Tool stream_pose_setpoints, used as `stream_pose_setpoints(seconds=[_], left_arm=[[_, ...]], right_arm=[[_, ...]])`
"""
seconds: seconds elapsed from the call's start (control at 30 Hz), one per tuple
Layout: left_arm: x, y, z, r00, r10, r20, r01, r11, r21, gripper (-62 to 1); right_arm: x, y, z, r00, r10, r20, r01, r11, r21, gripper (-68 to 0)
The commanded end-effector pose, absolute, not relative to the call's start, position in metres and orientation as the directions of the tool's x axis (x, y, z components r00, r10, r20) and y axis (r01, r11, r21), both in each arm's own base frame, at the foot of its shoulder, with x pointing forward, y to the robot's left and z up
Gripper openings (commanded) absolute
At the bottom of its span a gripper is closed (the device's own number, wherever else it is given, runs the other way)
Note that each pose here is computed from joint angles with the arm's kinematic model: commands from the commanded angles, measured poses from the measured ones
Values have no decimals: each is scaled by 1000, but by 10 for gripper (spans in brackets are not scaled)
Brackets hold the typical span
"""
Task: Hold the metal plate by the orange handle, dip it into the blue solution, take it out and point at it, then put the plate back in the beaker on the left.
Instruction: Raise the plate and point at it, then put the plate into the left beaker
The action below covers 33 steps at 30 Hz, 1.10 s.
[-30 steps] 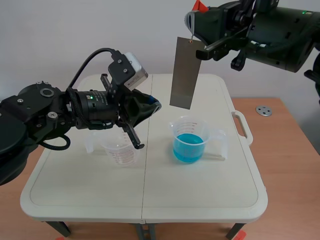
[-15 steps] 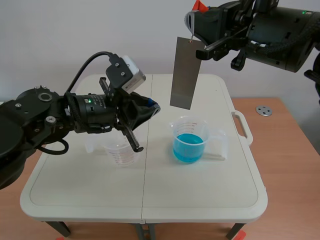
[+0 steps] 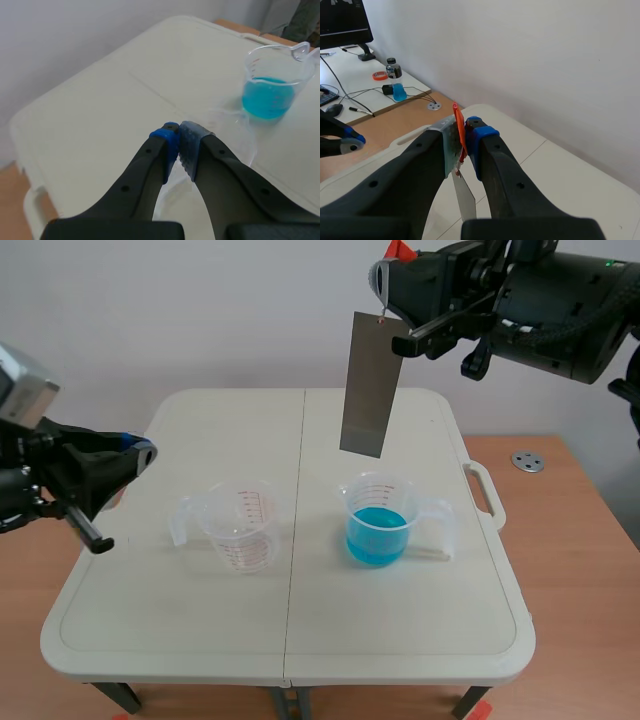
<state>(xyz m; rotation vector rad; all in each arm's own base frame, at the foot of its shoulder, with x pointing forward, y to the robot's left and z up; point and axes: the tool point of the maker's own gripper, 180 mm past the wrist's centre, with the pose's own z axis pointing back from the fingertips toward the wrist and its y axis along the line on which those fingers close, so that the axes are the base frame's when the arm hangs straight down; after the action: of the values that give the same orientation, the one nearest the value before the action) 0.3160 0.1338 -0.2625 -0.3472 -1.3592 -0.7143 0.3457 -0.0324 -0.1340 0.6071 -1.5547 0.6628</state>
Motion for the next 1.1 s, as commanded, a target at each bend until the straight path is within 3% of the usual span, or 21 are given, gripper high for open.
stream_pose_setpoints(seconds=[0.0, 0.43, 0.8, 1.07], left_arm=[[309, 143, -257, 37, -238, 971, 627, 761, 163, -593], [231, 221, -265, 133, -200, 971, 477, 872, 115, -593], [173, 241, -294, 287, -180, 941, 411, 910, 49, -593], [167, 248, -301, 306, -177, 936, 339, 939, 67, -593]], right_arm=[[345, -31, -114, -143, -23, 989, -725, 683, -89, -662], [339, -3, -102, -178, -38, 983, -778, 617, -117, -662], [328, 35, -90, -211, -66, 975, -829, 540, -143, -662], [319, 60, -91, -214, -62, 975, -856, 493, -156, -662]])
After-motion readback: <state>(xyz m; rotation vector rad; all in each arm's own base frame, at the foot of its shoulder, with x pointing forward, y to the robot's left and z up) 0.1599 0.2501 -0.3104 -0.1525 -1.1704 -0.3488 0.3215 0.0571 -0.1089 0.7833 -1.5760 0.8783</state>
